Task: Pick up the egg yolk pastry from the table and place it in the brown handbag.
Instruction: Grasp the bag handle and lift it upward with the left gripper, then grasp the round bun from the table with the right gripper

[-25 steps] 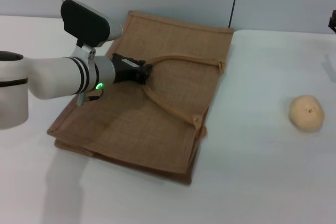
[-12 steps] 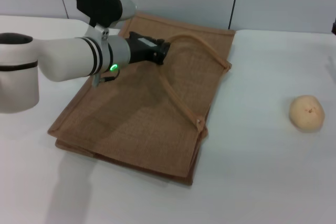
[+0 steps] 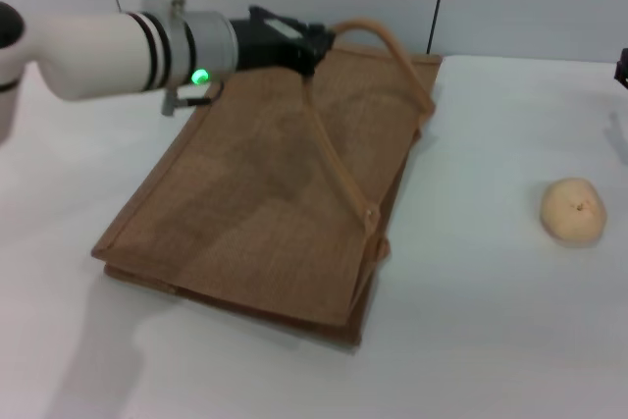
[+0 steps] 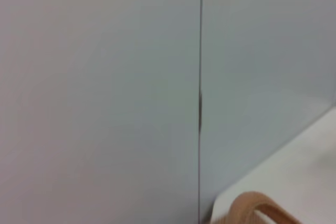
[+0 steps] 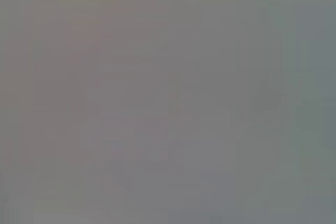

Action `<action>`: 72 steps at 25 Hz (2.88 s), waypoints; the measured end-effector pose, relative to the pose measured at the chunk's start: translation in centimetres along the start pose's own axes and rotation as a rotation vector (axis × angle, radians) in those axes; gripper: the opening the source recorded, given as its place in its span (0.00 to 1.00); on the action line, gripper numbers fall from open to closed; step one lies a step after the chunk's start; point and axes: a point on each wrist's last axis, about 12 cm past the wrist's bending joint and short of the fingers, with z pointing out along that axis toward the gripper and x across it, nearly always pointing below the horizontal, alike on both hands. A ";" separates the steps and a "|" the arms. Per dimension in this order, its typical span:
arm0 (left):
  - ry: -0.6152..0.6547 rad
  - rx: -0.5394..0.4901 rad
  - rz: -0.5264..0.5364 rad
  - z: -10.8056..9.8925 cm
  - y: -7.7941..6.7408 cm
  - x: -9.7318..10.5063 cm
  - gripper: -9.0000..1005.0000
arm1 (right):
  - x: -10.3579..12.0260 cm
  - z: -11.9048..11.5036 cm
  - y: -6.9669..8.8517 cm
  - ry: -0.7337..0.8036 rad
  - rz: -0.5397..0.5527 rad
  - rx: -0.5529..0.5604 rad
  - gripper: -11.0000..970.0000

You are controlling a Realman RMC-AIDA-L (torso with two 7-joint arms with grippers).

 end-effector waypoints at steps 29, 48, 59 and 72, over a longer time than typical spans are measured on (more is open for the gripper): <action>0.069 -0.037 0.251 -9.7 -3.0 -12.3 0.12 | -2.0 -2.1 0.7 0.051 0.074 -0.584 0.90; 0.044 -0.020 0.304 -10.5 -4.4 -14.4 0.12 | -1.8 -4.8 -2.0 0.395 0.017 -0.728 0.90; 0.050 -0.027 0.317 -10.6 -4.6 -14.6 0.12 | -2.1 -5.2 -3.1 0.416 0.020 -0.699 0.91; 0.052 -0.027 0.321 -10.6 -4.6 -14.6 0.12 | -1.8 -5.4 -3.6 0.438 0.020 -0.676 0.91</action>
